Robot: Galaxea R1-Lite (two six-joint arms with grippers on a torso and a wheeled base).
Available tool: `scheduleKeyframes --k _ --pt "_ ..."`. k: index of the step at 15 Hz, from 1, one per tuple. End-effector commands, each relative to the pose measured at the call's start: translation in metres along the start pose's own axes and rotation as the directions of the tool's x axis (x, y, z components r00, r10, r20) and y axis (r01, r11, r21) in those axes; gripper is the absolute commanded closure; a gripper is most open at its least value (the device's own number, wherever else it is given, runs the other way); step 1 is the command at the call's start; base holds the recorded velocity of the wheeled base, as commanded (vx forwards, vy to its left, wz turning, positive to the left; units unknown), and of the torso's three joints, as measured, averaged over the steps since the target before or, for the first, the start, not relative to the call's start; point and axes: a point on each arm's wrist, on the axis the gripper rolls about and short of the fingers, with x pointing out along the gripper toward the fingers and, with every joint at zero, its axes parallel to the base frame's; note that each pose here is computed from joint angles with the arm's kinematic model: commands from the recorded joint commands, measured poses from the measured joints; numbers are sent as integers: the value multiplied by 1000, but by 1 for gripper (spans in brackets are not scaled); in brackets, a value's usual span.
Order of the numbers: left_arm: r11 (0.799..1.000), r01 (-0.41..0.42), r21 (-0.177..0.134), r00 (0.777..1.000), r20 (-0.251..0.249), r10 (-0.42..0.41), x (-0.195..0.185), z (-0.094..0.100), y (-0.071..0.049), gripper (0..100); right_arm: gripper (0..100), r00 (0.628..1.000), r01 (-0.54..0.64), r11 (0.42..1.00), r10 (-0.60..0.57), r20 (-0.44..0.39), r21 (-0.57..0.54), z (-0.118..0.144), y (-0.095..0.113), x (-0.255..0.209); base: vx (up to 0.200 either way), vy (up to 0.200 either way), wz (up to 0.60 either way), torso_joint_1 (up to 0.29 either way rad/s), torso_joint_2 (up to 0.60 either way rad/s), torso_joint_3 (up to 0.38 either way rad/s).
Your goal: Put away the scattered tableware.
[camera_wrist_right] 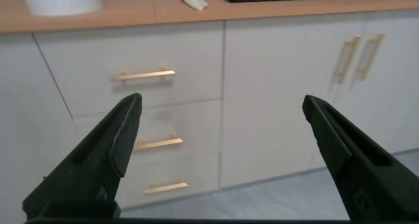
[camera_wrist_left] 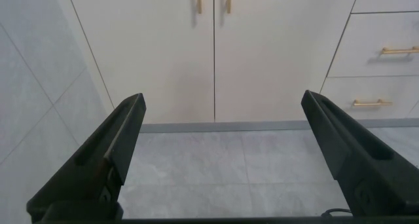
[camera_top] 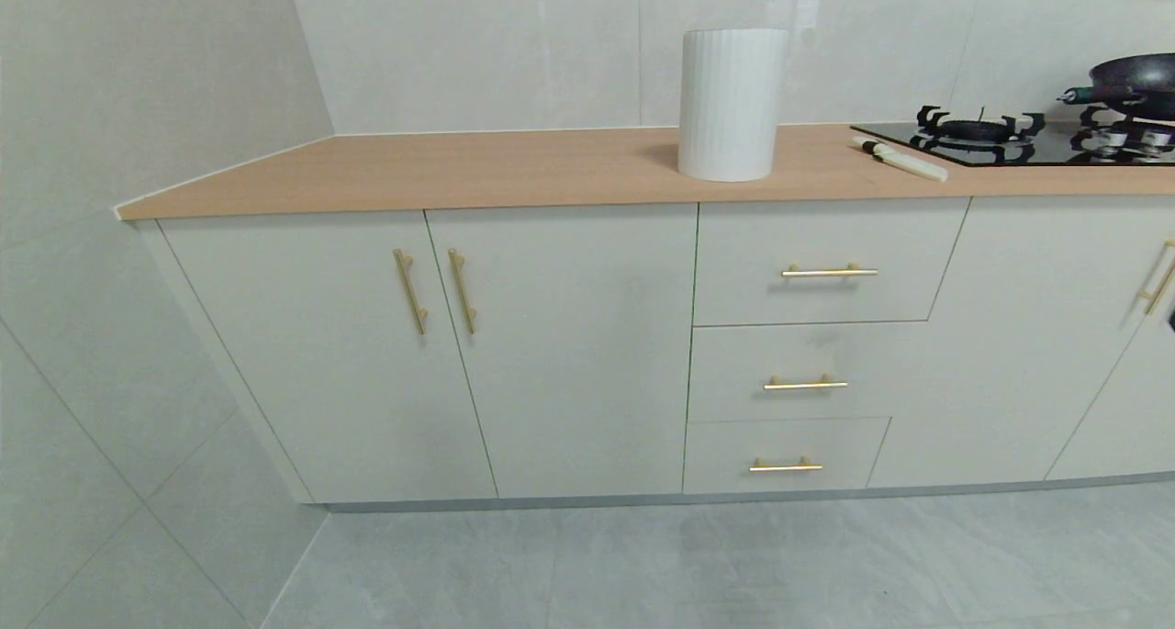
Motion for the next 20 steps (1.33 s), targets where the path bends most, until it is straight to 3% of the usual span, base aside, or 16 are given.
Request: scheduleKeyframes --k 1,5,8,10,12,14,16,18,20 --pt "1000 0 0 1000 0 0 0 0 0 0 0 995 25 997 -18 94 -78 -11 -29 -97 0 0 0 0 0 0" --pt "1000 0 1 1000 0 0 0 0 0 0 0 999 24 993 -21 25 -116 -49 -42 -148 0 0 0 0 0 0" --pt "1000 0 1 1000 0 0 0 0 0 0 0 990 126 988 -132 -55 -90 -79 -40 -143 0 0 0 0 0 0" --pt "1000 0 1 1000 0 0 0 0 0 0 0 984 173 982 -176 -35 -76 -105 -38 -145 0 0 0 0 0 0" --pt "1000 0 0 1000 0 0 0 0 0 0 0 985 169 985 -169 -33 15 -109 -37 -144 0 0 0 0 0 0" --pt "1000 0 0 1000 0 0 0 0 0 0 0 993 30 1000 -29 -111 6 -118 -34 -144 0 0 0 0 0 0" --pt "1000 0 0 1000 0 0 0 0 0 0 0 992 -76 997 78 -98 31 -117 -31 -144 0 0 0 0 0 0" --pt "1000 0 1 1000 0 0 0 0 0 0 0 965 -210 977 214 -150 42 -122 -28 -145 0 0 0 0 0 0" --pt "1000 0 0 1000 0 0 0 0 0 0 0 964 -225 973 229 -137 44 -121 -28 -145 0 0 0 0 0 0"
